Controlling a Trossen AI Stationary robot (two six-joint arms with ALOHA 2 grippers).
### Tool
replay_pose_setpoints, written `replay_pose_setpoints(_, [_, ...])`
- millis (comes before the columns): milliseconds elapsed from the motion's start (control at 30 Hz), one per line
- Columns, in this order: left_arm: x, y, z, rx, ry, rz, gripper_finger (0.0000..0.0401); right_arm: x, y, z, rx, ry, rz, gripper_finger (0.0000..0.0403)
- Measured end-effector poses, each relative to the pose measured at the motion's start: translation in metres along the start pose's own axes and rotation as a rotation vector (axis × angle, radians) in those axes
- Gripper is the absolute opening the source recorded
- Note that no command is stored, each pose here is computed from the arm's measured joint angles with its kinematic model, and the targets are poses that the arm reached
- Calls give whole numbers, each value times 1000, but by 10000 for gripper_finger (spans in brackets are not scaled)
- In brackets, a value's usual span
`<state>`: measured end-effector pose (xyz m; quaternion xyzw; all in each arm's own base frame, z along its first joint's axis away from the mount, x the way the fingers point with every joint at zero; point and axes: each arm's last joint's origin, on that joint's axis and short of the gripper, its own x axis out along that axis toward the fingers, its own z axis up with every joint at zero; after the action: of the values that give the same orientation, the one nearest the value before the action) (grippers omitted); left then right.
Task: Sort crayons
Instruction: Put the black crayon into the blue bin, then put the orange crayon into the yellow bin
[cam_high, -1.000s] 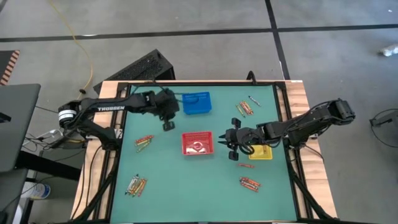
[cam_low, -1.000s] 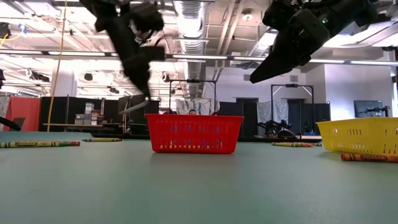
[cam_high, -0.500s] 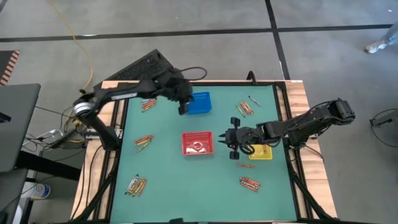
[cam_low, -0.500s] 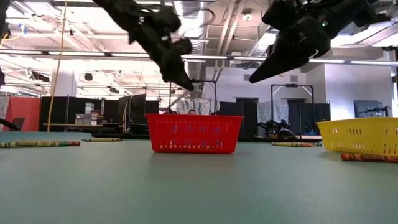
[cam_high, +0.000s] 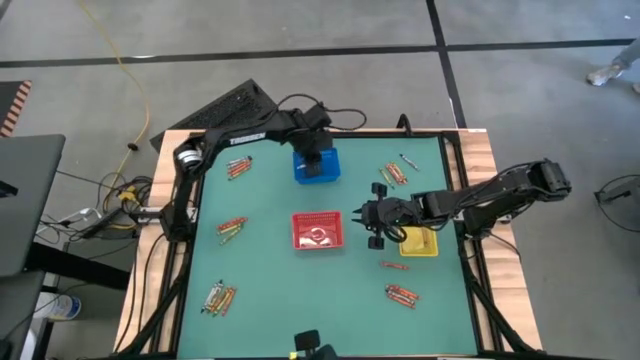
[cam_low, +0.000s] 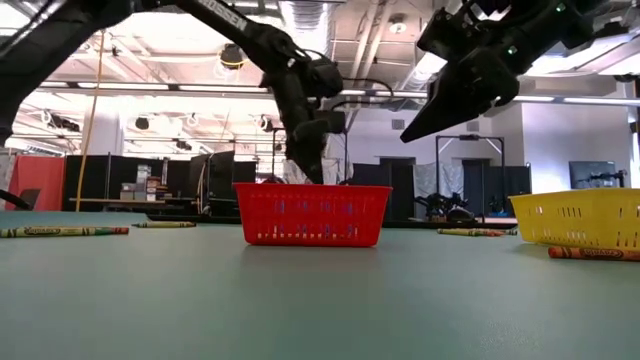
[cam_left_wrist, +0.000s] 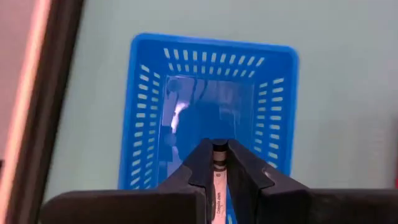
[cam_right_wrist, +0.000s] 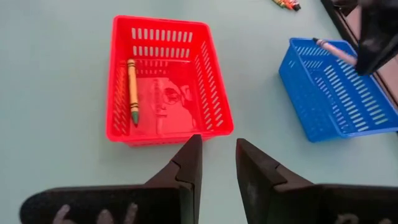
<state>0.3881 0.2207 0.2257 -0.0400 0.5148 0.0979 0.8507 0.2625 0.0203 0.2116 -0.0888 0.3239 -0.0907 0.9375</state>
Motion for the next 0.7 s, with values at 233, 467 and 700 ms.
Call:
replay_pose_setpoints(233, [6,1,4,44,-14,-10,80,2,-9,-1,-2,7,-24,92])
replay_pose_setpoints(467, [-36,5,-1,60,13,34,129,5,-17,-1,-8,16,-47,92])
replay_pose_setpoints(700, [-112,19,-34,-85,88,46,133,6,-22,-2,2,21,-61,92])
